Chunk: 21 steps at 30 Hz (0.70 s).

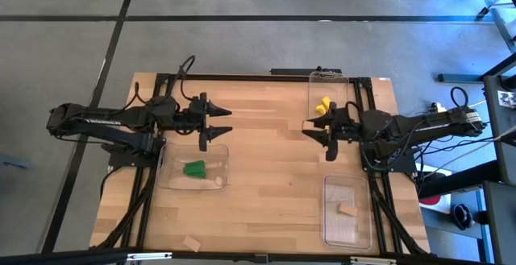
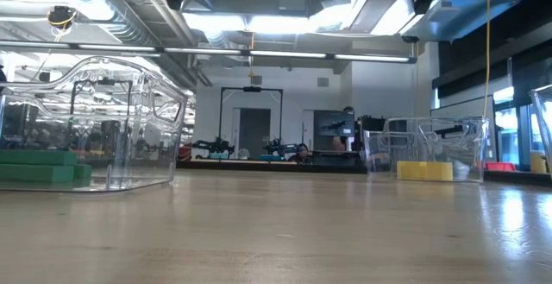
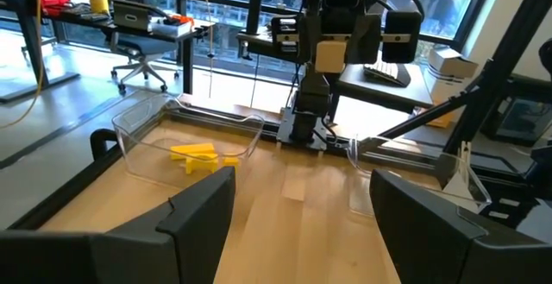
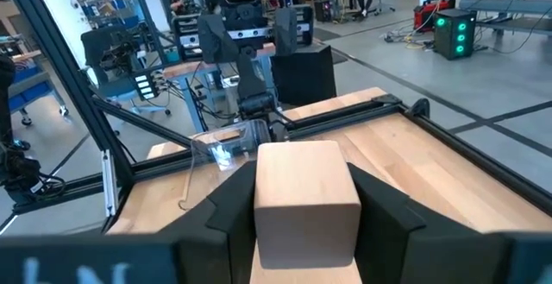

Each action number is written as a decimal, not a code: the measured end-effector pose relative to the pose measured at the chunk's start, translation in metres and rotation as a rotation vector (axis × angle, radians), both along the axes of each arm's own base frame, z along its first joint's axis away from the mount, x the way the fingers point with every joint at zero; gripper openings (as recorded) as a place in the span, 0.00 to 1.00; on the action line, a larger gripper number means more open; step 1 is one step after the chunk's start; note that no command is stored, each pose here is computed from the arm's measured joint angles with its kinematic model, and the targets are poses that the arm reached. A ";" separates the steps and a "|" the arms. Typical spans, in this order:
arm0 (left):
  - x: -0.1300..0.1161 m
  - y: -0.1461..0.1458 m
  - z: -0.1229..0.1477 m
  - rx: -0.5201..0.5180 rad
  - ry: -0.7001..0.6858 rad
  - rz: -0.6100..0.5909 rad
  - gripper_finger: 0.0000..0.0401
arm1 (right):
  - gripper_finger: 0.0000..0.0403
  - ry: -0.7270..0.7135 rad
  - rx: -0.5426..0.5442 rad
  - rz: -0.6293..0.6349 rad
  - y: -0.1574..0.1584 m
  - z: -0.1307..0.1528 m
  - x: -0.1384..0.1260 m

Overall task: Sort & place blocks by color
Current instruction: Put the top brown block into the bottom right transparent bin

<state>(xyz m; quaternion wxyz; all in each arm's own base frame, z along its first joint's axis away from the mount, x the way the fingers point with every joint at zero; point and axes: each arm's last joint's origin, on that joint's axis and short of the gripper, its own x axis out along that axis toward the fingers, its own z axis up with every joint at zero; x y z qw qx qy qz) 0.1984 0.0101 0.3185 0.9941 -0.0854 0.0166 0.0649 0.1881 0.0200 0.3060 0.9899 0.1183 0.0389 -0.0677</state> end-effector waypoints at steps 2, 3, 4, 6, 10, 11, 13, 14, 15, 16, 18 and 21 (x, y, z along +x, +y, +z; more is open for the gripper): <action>0.000 0.000 0.000 0.000 0.001 0.000 0.65 | 0.36 0.009 -0.002 -0.006 0.000 -0.002 0.002; 0.000 0.000 0.000 0.000 0.001 0.000 0.65 | 0.36 0.016 -0.003 -0.008 0.000 -0.003 0.003; 0.000 0.000 0.000 0.000 0.001 0.000 0.65 | 0.36 0.026 -0.003 -0.008 0.001 -0.005 0.005; 0.000 0.000 0.000 -0.001 0.001 0.000 0.65 | 0.36 0.050 0.010 -0.011 0.001 -0.009 0.010; 0.000 0.000 0.000 -0.003 0.001 0.000 0.65 | 0.35 0.236 0.063 0.008 0.005 -0.011 0.027; 0.000 0.000 0.000 -0.003 0.001 0.000 0.65 | 0.35 0.326 0.072 0.042 0.007 -0.011 0.031; 0.000 0.000 0.000 -0.004 0.001 0.000 0.65 | 0.34 0.502 0.115 0.123 0.015 -0.010 0.037; 0.000 0.000 0.000 -0.004 0.000 0.000 0.65 | 0.34 0.590 0.143 0.160 0.019 -0.011 0.039; 0.000 0.000 0.000 -0.004 0.000 0.000 0.65 | 0.34 0.680 0.173 0.195 0.024 -0.012 0.038; 0.000 0.000 0.000 -0.004 0.001 0.000 0.65 | 0.34 0.763 0.203 0.235 0.030 -0.014 0.037; 0.000 0.000 0.000 -0.004 0.001 0.000 0.65 | 0.35 0.922 0.258 0.291 0.044 -0.023 0.030; 0.000 0.000 0.000 -0.004 0.001 0.000 0.65 | 0.35 1.103 0.336 0.327 0.068 -0.037 0.012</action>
